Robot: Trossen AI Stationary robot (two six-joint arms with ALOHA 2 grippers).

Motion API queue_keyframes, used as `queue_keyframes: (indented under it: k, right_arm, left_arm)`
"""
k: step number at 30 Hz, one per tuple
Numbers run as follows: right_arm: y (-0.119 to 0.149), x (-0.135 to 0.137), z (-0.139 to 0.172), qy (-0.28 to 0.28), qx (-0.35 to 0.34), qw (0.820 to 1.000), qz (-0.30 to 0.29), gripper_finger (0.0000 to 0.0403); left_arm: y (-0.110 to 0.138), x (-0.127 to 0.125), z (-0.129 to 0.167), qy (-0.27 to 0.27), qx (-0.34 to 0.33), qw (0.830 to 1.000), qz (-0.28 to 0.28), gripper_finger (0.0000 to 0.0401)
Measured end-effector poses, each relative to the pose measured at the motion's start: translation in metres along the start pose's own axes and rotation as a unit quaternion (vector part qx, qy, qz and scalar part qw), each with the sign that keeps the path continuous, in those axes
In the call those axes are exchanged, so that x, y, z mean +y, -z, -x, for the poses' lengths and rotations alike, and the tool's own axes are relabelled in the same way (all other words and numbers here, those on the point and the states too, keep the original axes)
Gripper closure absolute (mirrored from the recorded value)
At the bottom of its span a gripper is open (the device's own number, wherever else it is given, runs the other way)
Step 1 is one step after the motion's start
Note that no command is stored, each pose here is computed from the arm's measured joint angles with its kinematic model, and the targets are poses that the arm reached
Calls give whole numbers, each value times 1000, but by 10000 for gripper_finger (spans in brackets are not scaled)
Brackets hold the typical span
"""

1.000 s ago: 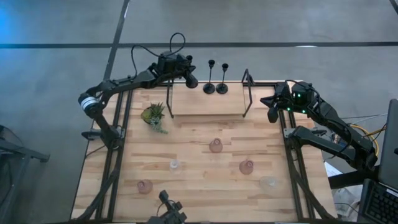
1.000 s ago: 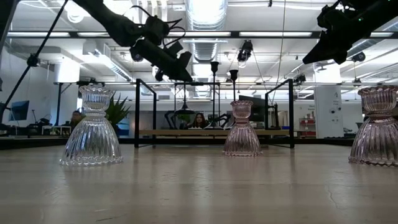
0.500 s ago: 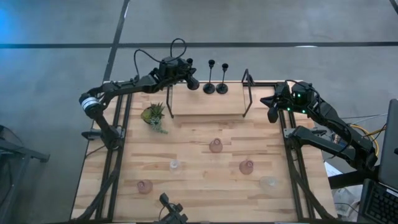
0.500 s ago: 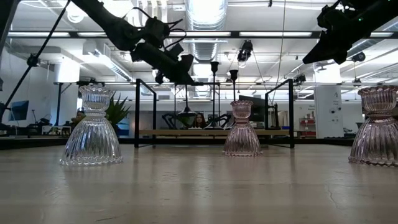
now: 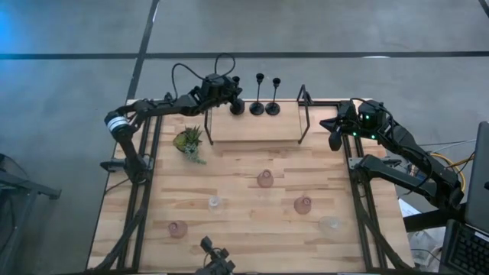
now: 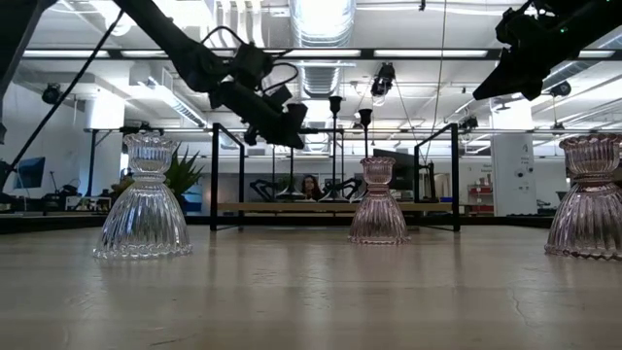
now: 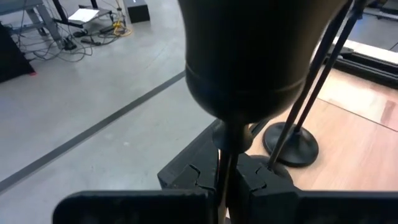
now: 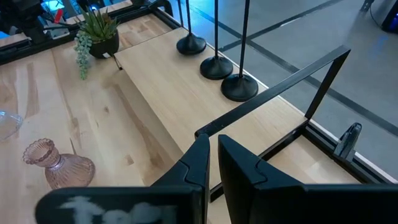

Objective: Pick & Place candle stick holders
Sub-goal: Put the black candle holder on the shelf aligned with the other black candle holder

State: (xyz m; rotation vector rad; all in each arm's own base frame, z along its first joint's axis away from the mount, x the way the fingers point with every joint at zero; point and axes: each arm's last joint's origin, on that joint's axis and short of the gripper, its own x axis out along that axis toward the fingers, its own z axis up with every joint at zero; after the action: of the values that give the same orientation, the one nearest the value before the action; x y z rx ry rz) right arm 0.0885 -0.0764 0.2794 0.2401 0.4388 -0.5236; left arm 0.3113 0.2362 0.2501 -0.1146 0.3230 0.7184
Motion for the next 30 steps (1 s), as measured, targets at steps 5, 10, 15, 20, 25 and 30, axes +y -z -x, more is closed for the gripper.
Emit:
queue_keyframes:
  k: [5,10,15,20,25,30]
  right_arm:
    - [0,0,0,0,0,1000,1,374]
    - [0,0,0,0,0,1000,1,374]
    - [0,0,0,0,0,1000,0,374]
    - [0,0,0,0,0,1000,0,374]
    - [0,0,0,0,0,1000,0,374]
    - [0,0,0,0,0,1000,0,374]
  left_arm:
    - [1,0,-3,-1,-10,1000,1,391]
    - [1,0,-5,-1,-13,1000,1,391]
    - [1,-1,-5,0,-15,1000,1,391]
    - [1,-2,-5,1,-16,1000,5,391]
    - [1,-2,-5,-3,-16,1000,5,391]
    - [1,-2,-5,-8,-17,1000,12,391]
